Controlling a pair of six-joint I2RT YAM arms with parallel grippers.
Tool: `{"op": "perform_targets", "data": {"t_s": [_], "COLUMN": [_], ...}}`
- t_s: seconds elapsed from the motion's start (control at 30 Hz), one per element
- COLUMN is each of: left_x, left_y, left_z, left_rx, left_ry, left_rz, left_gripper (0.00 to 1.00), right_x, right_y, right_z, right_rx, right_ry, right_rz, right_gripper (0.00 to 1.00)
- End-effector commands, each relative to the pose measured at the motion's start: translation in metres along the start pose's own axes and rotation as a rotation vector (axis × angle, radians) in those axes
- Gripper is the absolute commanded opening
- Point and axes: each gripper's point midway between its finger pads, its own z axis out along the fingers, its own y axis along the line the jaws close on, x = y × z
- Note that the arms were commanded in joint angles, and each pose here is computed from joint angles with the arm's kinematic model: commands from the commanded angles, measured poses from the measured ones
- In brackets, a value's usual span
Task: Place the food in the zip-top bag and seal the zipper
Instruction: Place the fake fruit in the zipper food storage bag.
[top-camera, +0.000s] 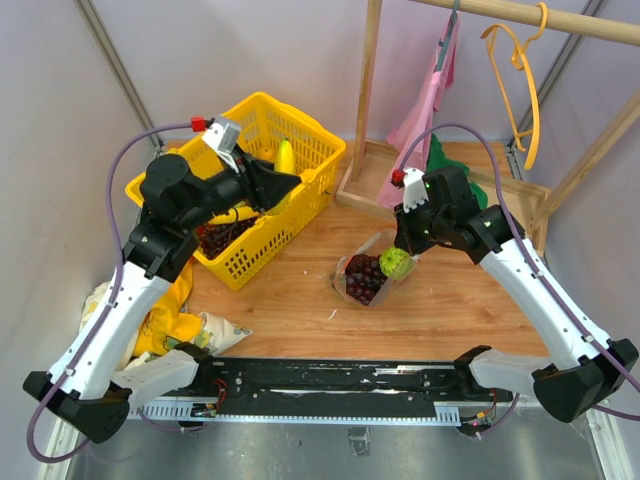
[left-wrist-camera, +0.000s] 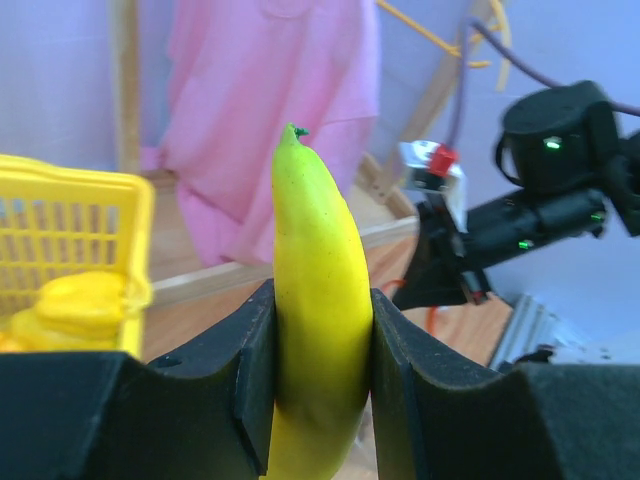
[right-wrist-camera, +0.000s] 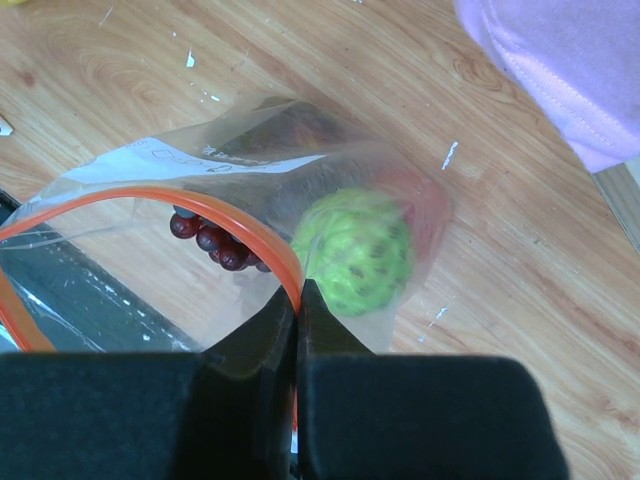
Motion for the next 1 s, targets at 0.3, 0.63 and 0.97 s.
{"op": "perform_targets", "data": {"t_s": [0.3, 0.63, 0.97], "left_x": [0.007, 0.048, 0.116], "left_y": [-0.111, -0.168, -0.174], "left_z": [0.018, 0.034, 0.055], "left_rx": [0.325, 0.427, 0.376], "left_ry": [-0.183, -0.171, -0.038], "left_rz": [-0.247, -0.297, -0.305], "left_gripper": [0.02, 0.01, 0.02], "right_x": [-0.009, -0.013, -0.012], "right_y": [0.002, 0.000, -0.001], "right_z": [-0.003, -0.002, -0.003], "right_rx": [0.016, 0.029, 0.041], "right_ry": [-0.076, -0.104, -0.128], "right_rz": [0.041, 0.075, 0.106], "right_gripper": [0.01, 0.01, 0.01]}}
